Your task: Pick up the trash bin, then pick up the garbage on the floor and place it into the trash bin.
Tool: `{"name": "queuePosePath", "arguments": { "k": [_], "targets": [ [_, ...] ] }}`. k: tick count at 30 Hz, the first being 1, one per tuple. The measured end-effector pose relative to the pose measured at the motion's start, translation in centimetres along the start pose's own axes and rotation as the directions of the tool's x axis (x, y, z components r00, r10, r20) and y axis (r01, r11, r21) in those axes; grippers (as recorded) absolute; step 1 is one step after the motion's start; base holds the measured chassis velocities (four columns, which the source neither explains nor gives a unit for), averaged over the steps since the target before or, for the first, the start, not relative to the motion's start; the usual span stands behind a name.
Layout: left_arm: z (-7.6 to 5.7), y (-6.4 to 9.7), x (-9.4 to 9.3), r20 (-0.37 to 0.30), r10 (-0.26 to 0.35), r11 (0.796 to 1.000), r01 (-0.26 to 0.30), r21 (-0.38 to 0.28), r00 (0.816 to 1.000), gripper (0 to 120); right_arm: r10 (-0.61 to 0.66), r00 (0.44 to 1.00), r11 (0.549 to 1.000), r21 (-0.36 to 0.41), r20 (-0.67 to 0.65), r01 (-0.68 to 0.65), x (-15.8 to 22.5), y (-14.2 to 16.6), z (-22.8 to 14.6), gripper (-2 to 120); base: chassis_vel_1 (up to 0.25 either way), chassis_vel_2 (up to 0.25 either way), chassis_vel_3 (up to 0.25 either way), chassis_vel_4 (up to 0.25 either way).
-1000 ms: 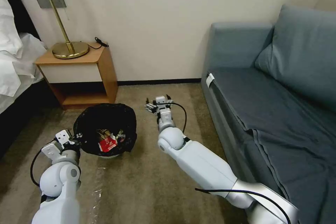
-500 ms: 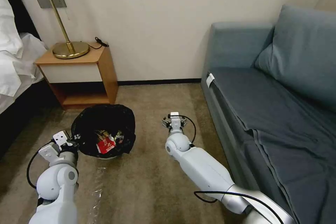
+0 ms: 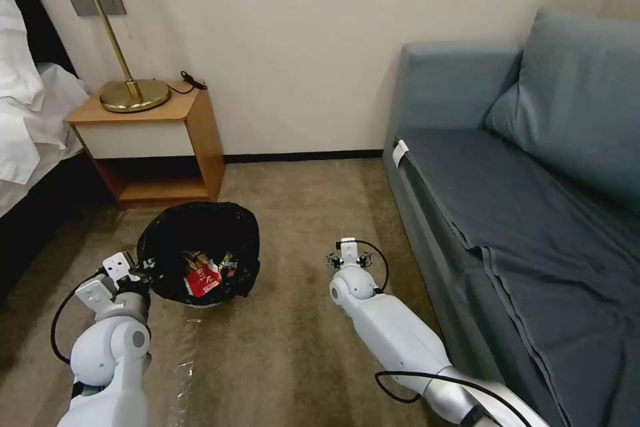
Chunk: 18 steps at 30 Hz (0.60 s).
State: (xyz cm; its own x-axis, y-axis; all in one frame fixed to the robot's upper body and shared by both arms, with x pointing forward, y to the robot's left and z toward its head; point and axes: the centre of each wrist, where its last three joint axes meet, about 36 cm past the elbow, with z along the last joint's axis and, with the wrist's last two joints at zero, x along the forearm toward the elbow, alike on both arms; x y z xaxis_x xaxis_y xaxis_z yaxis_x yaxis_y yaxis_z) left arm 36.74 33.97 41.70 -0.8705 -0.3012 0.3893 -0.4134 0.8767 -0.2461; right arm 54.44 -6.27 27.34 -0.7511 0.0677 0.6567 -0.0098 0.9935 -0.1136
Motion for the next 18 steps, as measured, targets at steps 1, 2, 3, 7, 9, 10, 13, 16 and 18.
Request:
{"name": "queuePosePath", "arguments": {
  "k": [1,2,3,7,9,10,13,16,18],
  "targets": [
    [0.0,0.0,0.0,0.000,0.000,1.000,0.000,0.000,1.000,3,0.000,1.000,1.000,0.000,0.000,0.000,0.0,0.0,0.0,100,0.000,0.000,0.000,0.000],
    [0.1,0.0,0.1,-0.001,-0.001,1.000,0.001,-0.002,1.000,3,-0.003,1.000,1.000,0.001,-0.004,0.003,-0.1,0.0,0.2,100,0.000,0.000,0.000,0.000],
    [0.2,0.1,0.2,-0.002,-0.003,1.000,0.003,-0.006,1.000,3,-0.008,1.000,1.000,0.006,-0.013,0.008,-0.4,-0.2,0.7,100,0.000,0.000,0.000,0.000],
    [0.3,0.1,0.4,-0.004,-0.003,1.000,0.003,-0.014,1.000,3,-0.015,0.999,1.000,0.009,-0.037,0.015,-1.1,-0.7,1.9,100,0.000,0.000,0.000,0.000],
    [0.3,0.1,0.4,-0.003,-0.005,1.000,0.005,-0.017,1.000,3,-0.018,0.999,1.000,0.005,-0.036,0.018,-1.3,-0.8,2.3,100,0.000,0.000,0.000,0.000],
    [0.3,0.1,0.4,-0.003,-0.005,1.000,0.005,-0.017,1.000,3,-0.018,0.999,1.000,0.005,-0.036,0.018,-1.3,-0.8,2.3,100,0.000,0.000,0.000,0.000],
    [0.4,0.1,0.4,-0.004,-0.006,1.000,0.006,-0.021,1.000,3,-0.027,0.999,1.000,0.000,-0.042,0.027,-1.6,-1.1,3.1,100,0.000,0.000,0.000,0.000],
    [0.5,0.2,0.5,-0.005,-0.007,1.000,0.007,-0.021,1.000,3,-0.046,0.998,0.999,-0.012,-0.051,0.045,-1.8,-1.5,3.7,100,0.000,0.000,0.000,0.000],
    [0.6,0.2,0.5,-0.003,-0.008,1.000,0.008,-0.024,1.000,3,-0.059,0.996,0.998,-0.022,-0.064,0.057,-2.0,-1.8,4.4,100,0.000,0.000,0.000,0.000]
  ]
}}
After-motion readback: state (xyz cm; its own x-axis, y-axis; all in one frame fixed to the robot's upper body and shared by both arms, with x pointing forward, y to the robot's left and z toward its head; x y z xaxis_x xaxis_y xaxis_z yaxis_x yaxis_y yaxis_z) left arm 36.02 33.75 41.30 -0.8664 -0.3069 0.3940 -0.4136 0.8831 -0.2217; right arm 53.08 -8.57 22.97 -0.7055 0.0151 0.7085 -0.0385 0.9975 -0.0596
